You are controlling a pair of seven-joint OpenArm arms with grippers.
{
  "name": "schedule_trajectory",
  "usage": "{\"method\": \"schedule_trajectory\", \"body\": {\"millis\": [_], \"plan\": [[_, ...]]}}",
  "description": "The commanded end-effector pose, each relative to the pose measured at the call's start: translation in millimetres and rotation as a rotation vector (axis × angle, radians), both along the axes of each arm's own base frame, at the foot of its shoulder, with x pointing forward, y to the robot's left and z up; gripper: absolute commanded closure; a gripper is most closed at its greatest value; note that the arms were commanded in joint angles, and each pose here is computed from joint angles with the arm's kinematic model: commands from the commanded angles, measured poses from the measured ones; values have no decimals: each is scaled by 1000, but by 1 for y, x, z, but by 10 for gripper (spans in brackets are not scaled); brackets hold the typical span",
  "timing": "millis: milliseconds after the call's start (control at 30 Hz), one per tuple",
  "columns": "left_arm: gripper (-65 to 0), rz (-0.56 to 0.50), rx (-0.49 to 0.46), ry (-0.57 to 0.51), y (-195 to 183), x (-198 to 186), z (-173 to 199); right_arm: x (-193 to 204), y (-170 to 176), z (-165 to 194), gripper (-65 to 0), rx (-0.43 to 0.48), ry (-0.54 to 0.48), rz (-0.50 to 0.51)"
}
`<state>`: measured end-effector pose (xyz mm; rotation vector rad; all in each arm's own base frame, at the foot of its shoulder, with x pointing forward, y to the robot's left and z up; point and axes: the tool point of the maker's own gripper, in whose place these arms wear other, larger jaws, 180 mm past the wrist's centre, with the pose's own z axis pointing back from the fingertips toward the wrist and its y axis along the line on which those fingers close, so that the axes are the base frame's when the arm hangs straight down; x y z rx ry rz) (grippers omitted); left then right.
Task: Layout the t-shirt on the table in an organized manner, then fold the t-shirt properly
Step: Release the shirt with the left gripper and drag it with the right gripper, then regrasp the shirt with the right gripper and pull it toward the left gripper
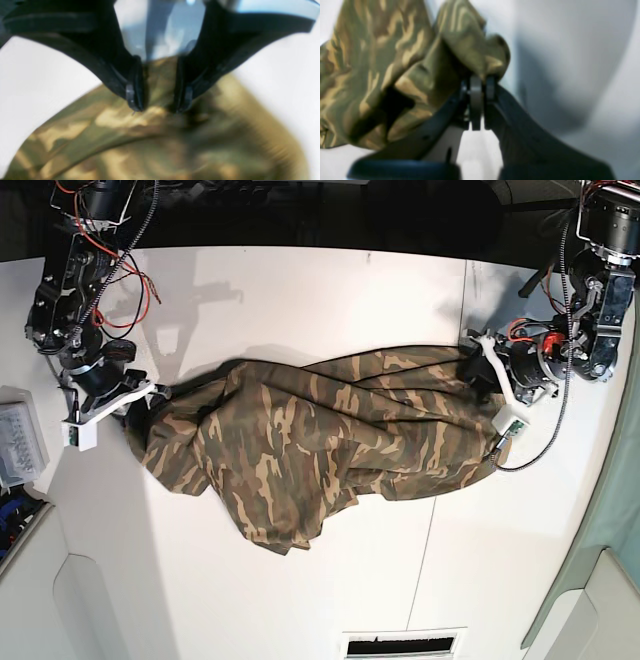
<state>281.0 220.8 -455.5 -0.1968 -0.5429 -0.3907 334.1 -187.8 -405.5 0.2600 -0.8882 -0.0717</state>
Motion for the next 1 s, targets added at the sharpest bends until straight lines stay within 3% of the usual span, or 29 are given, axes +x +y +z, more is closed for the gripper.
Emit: {"method": "schedule_trajectory", "body": {"millis": [0,233,367,400,467,533,600,733,967], "plan": [[-243,7,55,-12,20,6,8,17,-17,30,0,-42,-91,-12],[-243,-133,159,5,53,-5,18,75,-71,119,0,-176,-269,-8],[-243,-224,183,18,45,-6,15,107,-77,149,0,-158,-303,-17],[-243,-235,183,18,41,-5,15,111,-73,150,-54,-136,-301,-9],[-243,-246,177,12,34,-1,14,112,-65,145,-253,-97,-274,10],[-243,-247,165,4,27,1,13,107,-58,132,-376,-82,-218,27],[-243,-248,152,-1,21,2,13,99,-51,117,-386,-78,-139,45],[-243,-248,119,-5,8,3,10,80,-46,92,-385,-27,-88,49],[-270,-269,-83,-56,-51,9,38,23,-13,25,-385,71,49,80]]}}
